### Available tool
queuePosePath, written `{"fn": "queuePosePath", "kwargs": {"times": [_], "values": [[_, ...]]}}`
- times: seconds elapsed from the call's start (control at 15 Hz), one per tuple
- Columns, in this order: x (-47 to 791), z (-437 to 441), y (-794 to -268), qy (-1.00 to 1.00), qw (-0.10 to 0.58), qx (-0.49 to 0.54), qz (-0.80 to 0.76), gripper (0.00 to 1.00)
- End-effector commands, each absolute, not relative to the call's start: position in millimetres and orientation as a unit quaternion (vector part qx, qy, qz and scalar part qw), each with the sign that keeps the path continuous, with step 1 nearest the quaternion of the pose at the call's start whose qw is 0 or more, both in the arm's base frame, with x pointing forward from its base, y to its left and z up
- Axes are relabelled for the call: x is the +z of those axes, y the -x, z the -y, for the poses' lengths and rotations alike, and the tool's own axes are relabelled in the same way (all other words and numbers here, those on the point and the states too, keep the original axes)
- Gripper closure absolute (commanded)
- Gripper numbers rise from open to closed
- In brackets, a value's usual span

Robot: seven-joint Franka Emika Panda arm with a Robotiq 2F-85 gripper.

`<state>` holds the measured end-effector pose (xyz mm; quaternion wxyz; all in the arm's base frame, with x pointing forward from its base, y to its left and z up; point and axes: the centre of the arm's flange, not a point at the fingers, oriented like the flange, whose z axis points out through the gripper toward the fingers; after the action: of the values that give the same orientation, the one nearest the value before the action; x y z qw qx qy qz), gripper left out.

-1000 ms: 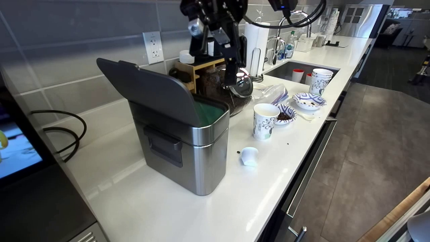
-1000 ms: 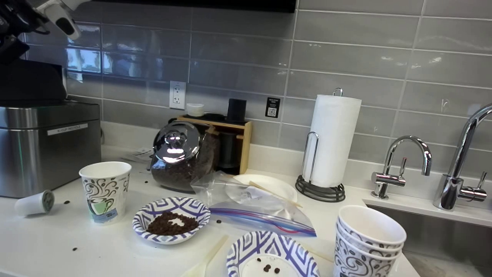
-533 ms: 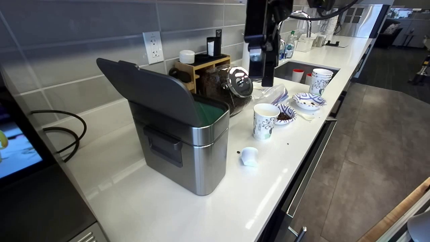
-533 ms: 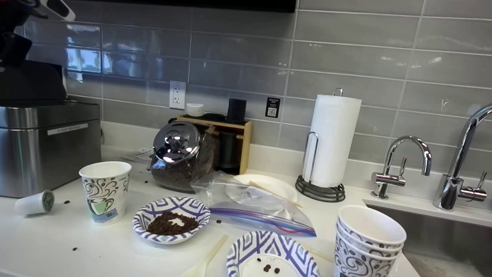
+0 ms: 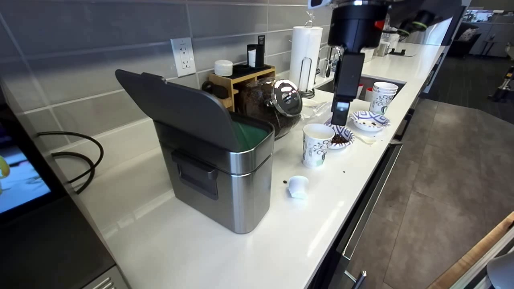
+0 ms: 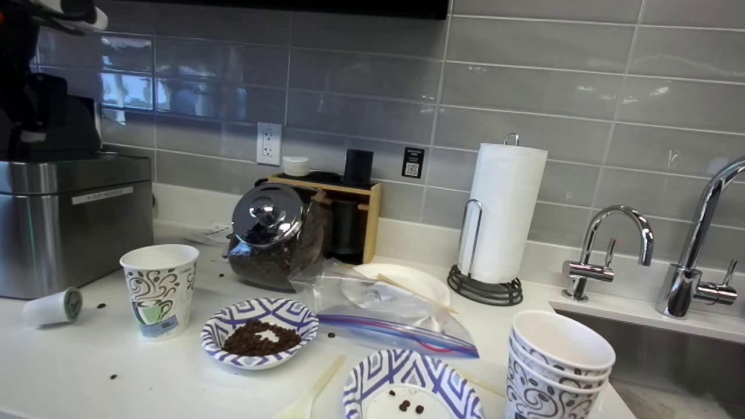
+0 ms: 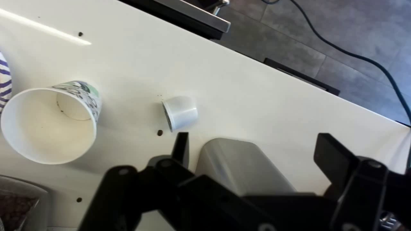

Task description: Open the bin

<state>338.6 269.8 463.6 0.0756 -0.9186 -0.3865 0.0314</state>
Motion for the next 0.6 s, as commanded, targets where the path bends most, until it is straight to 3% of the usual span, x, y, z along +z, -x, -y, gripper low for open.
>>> {"fn": "queuePosePath", "kwargs": {"times": [0.0, 0.53], "values": [[428.9, -249.8, -325.8, 0.906, 0.042, 0.004, 0.422, 0.00], [398.7, -247.5, -331.1, 0.905, 0.035, -0.002, 0.425, 0.00]]}}
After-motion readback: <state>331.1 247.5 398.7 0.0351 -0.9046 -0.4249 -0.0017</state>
